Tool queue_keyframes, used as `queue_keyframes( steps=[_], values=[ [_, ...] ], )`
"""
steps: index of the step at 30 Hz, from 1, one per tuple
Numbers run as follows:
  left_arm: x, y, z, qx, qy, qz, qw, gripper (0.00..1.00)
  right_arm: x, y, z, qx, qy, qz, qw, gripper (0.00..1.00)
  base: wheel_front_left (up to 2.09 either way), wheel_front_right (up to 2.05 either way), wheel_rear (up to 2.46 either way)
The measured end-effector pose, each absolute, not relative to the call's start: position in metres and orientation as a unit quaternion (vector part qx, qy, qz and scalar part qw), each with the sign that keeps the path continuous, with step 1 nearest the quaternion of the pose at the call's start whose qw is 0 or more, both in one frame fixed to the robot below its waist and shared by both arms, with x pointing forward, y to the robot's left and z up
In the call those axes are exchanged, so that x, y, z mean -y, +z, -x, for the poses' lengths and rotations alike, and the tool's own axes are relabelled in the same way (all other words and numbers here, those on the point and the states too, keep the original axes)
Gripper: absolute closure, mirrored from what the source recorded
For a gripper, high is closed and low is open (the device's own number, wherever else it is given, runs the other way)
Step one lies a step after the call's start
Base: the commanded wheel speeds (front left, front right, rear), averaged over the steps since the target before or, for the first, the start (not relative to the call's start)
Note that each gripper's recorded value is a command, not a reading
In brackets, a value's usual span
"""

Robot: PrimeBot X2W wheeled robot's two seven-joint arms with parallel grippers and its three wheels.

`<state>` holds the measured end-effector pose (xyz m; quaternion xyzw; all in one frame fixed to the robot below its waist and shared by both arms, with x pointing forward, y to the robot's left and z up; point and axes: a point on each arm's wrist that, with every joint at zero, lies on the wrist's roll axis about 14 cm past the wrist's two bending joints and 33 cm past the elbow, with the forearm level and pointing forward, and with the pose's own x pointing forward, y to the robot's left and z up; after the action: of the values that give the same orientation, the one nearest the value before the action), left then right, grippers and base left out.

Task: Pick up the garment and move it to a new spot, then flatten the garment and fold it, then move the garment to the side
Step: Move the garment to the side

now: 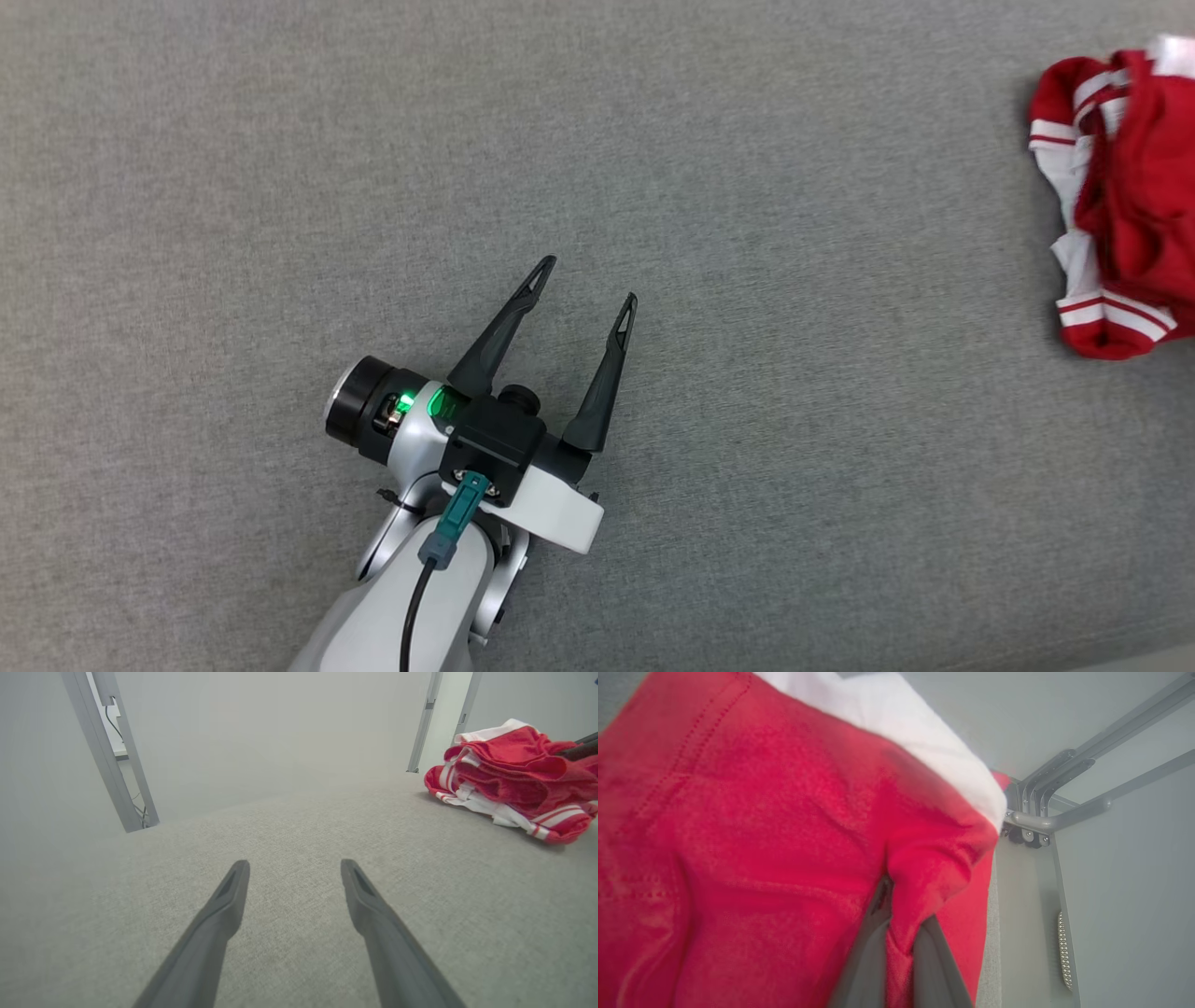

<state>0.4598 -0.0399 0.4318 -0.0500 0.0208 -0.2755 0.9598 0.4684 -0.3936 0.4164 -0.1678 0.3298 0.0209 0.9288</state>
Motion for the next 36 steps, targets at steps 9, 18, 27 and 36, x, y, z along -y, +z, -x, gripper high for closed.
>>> queue_keyframes(
  steps=[9, 18, 27, 36],
  values=[
    [0.025, 0.414, -0.467, -0.038, -0.258, 0.044, 0.964, 0.0, 0.409, 0.386, -0.473, -0.366, 0.008, 0.205, 0.908, 1.0, 0.0, 0.0, 0.0],
    [0.02, 0.415, -0.468, -0.039, -0.248, 0.047, 0.967, 0.0, 0.417, 0.376, -0.473, -0.391, -0.007, 0.227, 0.892, 0.0, 0.0, 0.0, 0.0],
    [0.019, 0.435, -0.461, -0.024, -0.246, 0.046, 0.968, 0.0, 0.412, 0.413, -0.486, -0.344, -0.011, 0.234, 0.909, 0.0, 0.0, 0.0, 0.0],
    [0.009, 0.463, -0.429, -0.01, -0.232, 0.035, 0.972, 0.0, 0.357, 0.487, -0.506, -0.23, 0.037, 0.238, 0.943, 0.0, 0.0, 0.0, 0.0]
  ],
)
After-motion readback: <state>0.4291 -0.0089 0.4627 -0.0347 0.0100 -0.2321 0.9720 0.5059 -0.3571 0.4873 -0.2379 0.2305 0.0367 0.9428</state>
